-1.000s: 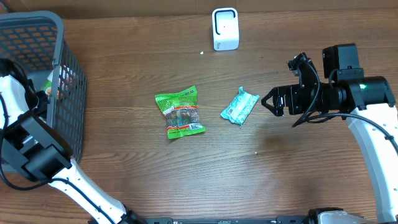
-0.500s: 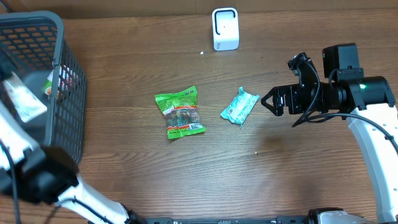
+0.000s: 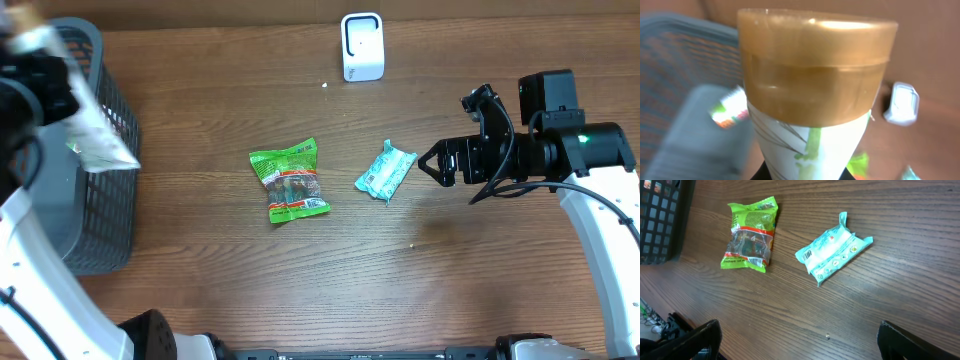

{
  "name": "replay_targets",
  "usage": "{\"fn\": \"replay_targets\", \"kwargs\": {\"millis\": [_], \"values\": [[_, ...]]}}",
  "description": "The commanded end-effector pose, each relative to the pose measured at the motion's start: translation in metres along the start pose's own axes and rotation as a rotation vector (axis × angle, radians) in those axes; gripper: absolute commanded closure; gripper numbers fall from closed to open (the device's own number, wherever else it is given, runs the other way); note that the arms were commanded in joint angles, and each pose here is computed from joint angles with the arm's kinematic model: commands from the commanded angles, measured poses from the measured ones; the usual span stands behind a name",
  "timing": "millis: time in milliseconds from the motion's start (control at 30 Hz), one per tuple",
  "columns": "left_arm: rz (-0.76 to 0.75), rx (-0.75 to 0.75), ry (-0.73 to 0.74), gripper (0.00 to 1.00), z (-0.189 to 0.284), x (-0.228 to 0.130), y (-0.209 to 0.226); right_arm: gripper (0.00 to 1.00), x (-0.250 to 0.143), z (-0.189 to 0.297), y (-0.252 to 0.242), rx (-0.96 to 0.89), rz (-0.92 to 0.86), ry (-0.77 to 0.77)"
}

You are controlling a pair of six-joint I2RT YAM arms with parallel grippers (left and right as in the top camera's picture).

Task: Scan the item barcode
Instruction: 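Grasp the white tube with gold cap from the basket, left gripper, then place the white tube on the table beside the green bag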

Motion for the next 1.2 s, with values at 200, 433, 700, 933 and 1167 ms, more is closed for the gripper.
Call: {"fn": "replay_targets", "kwargs": {"millis": [200, 433, 700, 933, 1167], "values": [[-0.119, -0.221, 0.443, 0.96, -0.107, -0.070, -0.091, 0.00, 0.004, 0.005, 0.008, 0.018, 0.011, -0.013], [-0.168, -0.235, 0.855, 0.96, -0.198, -0.171, -0.121, 0.00, 0.003, 0.005, 0.006, 0.010, 0.011, -0.007], [-0.045, -0.136, 0.999, 0.96, -0.268, -0.260, -0.112, 0.00, 0.002, 0.005, 0.002, -0.019, 0.009, -0.008], [-0.006, -0.115, 1.020, 0.75, -0.286, -0.305, -0.107, 0.00, 0.003, 0.005, 0.002, -0.019, 0.010, -0.009], [-0.016, -0.215, 0.996, 0.52, -0.281, -0.287, -0.122, 0.00, 0.003, 0.005, 0.002, -0.018, 0.011, -0.011]]}}
Point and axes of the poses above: each gripper's point midway between its finger pads, its own z axis back along the fingers, its own y axis along the line the jaws close on, x = y × z, the point moved 2 cm from there along z, back along the fingers, and after that the axes turned 10 degrees about -z, right-handed, at the moved point
